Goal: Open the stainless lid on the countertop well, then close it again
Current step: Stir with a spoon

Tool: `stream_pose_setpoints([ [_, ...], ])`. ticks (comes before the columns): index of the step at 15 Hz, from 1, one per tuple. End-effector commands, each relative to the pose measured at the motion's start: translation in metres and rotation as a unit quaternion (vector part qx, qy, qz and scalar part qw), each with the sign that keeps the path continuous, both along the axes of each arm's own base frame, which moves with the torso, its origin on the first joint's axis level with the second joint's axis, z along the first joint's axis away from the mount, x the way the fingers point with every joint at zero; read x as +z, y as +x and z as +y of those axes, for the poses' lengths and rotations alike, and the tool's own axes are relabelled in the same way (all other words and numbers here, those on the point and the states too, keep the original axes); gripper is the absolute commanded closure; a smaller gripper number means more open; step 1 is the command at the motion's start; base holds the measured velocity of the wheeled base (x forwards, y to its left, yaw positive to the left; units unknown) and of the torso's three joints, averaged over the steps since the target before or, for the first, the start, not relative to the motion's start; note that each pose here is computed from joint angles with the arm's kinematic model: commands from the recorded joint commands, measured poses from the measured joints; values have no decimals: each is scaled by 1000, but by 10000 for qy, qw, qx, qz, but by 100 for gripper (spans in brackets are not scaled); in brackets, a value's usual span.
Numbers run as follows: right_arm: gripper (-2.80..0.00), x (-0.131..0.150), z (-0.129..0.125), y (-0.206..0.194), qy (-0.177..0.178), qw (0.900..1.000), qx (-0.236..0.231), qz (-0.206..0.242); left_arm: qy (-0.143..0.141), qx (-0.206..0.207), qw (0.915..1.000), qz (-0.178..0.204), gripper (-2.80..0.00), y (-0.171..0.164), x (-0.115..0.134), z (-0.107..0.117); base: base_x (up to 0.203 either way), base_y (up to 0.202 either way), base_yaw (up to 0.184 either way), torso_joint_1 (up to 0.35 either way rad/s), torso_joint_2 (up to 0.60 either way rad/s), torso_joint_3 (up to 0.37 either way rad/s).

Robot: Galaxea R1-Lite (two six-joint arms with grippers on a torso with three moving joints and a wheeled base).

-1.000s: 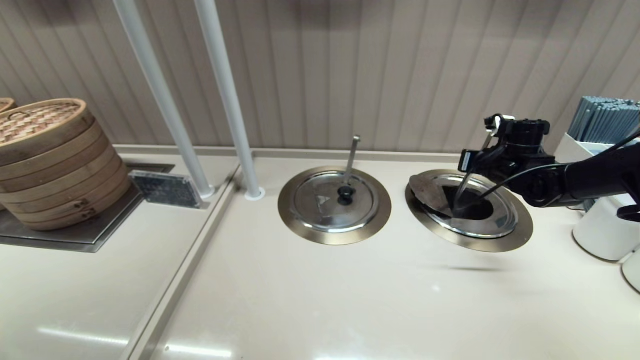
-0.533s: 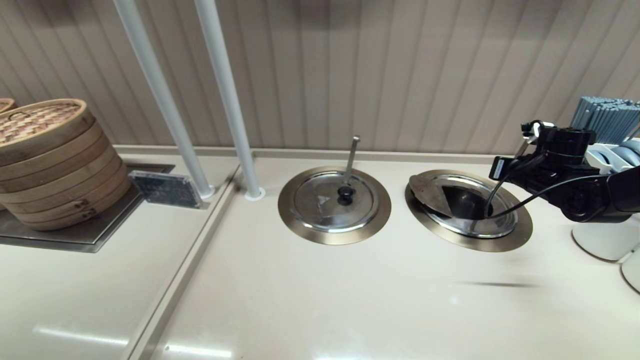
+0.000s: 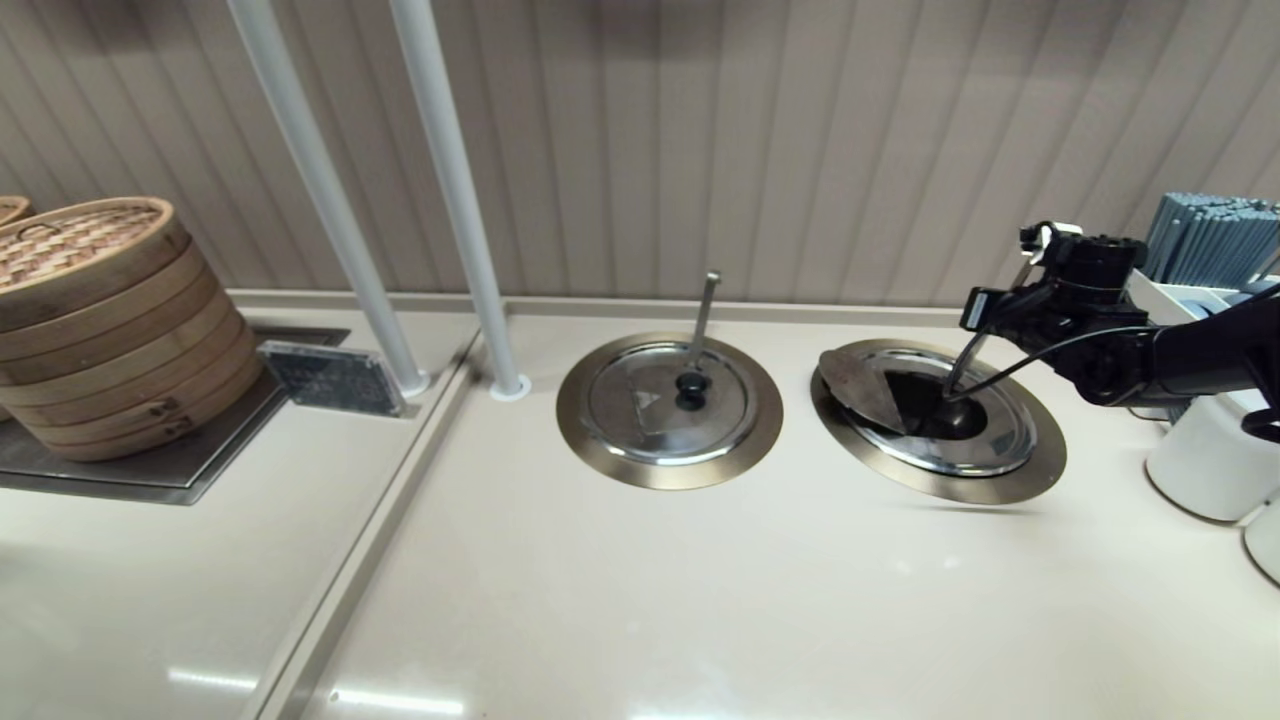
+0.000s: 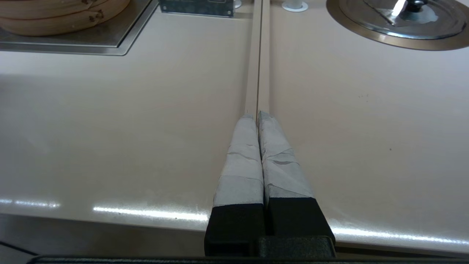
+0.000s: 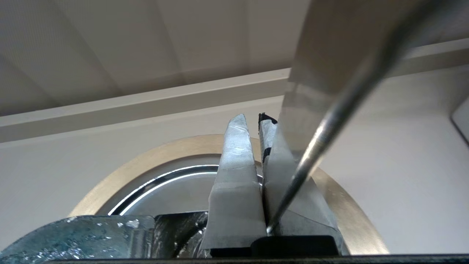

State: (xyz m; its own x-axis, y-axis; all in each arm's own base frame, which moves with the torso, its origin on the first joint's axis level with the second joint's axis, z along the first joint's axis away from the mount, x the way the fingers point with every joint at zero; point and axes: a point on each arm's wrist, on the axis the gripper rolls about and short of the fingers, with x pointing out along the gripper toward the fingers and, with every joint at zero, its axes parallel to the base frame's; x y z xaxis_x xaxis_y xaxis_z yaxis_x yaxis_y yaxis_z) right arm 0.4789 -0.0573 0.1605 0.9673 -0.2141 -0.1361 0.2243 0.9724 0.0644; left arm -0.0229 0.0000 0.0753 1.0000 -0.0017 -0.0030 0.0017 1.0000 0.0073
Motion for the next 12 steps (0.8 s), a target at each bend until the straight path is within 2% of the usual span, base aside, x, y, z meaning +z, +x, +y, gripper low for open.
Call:
stream_pose_setpoints([
  [1,0,-15,22,16,5,9998,135,137,2,1,10000,1,0,0,0,0,0,0,0,0,0,0],
  [5,0,-17,40,16,26,9993,268,252,2,1,10000,-7,0,0,0,0,0,0,0,0,0,0],
  [12,0,-20,32,18,11,9995,166,282,2,1,10000,-5,0,0,0,0,0,0,0,0,0,0],
])
